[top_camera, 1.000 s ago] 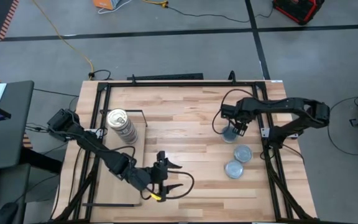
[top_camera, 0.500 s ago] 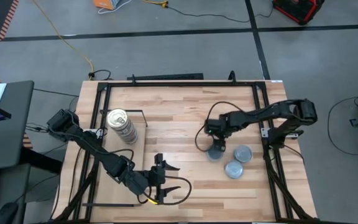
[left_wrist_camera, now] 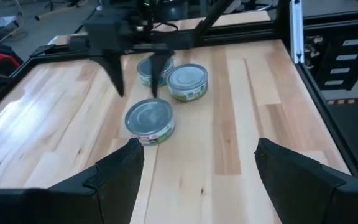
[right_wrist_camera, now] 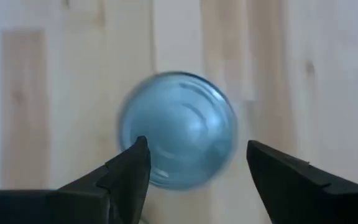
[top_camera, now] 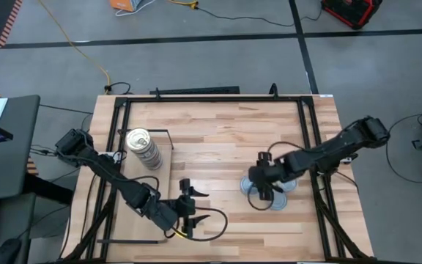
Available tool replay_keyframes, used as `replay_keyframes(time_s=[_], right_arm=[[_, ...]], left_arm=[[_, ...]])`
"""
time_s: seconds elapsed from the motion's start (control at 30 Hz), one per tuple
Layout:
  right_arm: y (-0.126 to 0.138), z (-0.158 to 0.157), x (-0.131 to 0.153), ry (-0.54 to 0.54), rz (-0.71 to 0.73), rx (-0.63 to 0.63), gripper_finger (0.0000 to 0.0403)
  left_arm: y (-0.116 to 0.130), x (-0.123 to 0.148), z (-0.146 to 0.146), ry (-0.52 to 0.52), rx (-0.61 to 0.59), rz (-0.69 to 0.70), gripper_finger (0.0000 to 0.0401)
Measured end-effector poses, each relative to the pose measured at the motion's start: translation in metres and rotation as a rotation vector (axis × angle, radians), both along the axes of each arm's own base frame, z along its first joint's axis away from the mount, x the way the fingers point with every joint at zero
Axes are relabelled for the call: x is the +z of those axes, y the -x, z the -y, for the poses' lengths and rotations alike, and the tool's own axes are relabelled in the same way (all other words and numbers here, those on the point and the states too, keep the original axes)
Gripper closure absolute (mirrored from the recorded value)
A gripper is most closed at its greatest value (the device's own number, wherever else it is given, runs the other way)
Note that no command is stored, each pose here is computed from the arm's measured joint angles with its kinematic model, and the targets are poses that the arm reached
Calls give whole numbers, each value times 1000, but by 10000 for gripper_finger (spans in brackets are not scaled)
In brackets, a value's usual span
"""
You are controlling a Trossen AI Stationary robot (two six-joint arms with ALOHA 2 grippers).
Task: Stack canned seafood by type on shelf
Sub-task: Stack the top green and white tuna can on the green and white tuna can on the shelf
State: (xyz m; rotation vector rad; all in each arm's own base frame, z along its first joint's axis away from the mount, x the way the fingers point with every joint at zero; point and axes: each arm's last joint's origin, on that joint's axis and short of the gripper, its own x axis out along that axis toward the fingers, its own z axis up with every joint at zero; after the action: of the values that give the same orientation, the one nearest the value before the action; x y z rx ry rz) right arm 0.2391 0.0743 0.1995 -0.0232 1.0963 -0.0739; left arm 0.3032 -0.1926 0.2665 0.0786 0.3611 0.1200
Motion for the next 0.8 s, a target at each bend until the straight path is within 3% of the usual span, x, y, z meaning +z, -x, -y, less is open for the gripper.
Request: replay_keyframes(time_s=[0.17,0.3,0.4,0.6,0.8], right_arm=[[5,-22,-17,-43,43,-12,113],[11,-37,-31,119,30,-44,113],[16,-36,-31,185,3,-123,113],[31,-31,-20,186,-78,-185,113],[32,-7,-25,282,-110,-305,113]], left_arm=[[-3,1,-4,16,11,9,106],[-5,1,-8,16,23,8,106],[-6,0,-9,18,27,2,106],[-5,-1,-8,30,18,-12,106],[-8,-4,-15,42,29,-38,106]])
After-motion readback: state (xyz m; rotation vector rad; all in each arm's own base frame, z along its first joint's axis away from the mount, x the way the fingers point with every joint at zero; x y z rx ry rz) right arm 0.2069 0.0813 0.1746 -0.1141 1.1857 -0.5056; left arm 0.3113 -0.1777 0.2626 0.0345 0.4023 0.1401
